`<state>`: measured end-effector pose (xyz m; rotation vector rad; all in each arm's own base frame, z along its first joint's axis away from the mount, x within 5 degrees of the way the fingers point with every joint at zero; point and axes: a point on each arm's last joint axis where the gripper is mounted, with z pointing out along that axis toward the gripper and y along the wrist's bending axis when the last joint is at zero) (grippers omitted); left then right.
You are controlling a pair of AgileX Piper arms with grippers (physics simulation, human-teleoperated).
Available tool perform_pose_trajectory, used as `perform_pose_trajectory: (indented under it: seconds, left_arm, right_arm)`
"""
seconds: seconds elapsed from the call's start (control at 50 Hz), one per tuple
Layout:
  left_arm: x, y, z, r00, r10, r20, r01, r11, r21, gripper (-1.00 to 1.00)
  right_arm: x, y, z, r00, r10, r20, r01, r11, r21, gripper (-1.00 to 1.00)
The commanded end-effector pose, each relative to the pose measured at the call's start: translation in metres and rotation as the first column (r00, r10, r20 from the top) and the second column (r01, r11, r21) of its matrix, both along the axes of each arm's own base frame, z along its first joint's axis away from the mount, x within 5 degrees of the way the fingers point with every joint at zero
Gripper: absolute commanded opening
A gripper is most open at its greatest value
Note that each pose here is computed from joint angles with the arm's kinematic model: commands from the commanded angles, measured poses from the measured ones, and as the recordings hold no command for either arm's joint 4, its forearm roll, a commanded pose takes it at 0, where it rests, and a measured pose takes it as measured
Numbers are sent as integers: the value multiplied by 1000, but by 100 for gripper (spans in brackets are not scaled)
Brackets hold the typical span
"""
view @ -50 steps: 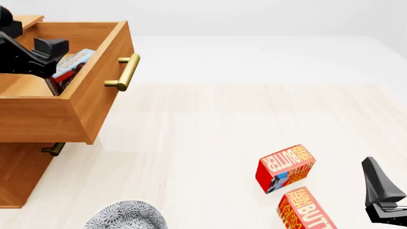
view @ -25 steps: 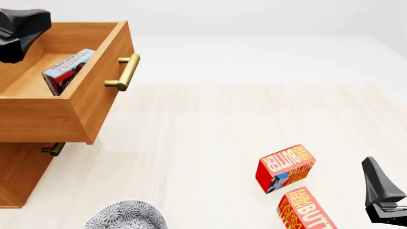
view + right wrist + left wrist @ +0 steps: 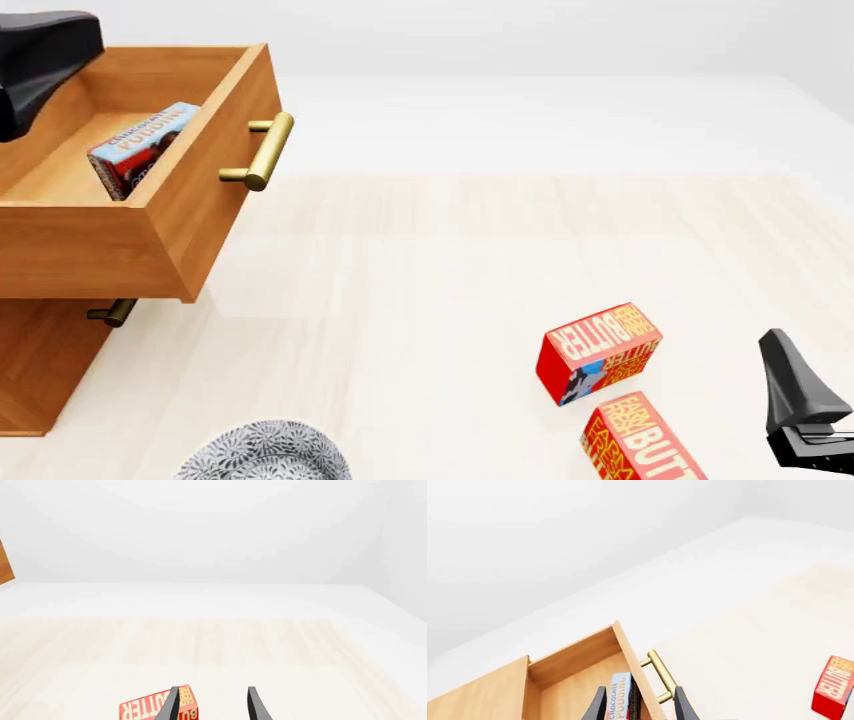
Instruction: Put the chocolate pudding in the top drawer of the cabinet and close it.
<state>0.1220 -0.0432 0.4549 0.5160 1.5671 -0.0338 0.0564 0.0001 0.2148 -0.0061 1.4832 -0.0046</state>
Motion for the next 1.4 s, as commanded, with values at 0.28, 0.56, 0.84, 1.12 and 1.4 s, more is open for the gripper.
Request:
perform_pose_trajectory:
  seconds: [0.28, 0.56, 0.84, 1.12, 1.4]
  left_arm:
    - [-8, -3, -4, 999, -41, 20, 42, 999, -18, 100]
    - [1, -14, -22, 995, -97, 8, 97, 995, 27, 100]
    - [16, -34, -38, 985, -169, -30, 169, 985, 24, 100]
    - [28, -54, -62, 970, -231, -77, 234, 972, 27, 100]
    - [34, -70, -72, 955, -279, -100, 283, 958, 33, 100]
  right_arm:
    - [0, 0, 0, 1000, 0, 0, 0, 1000, 0, 100]
    - [0, 0, 0, 1000, 0, 0, 0, 1000, 0, 100]
    - [0, 0, 0, 1000, 0, 0, 0, 1000, 0, 100]
    - [0, 0, 0, 1000, 0, 0, 0, 1000, 0, 100]
    - [0, 0, 0, 1000, 0, 0, 0, 1000, 0, 100]
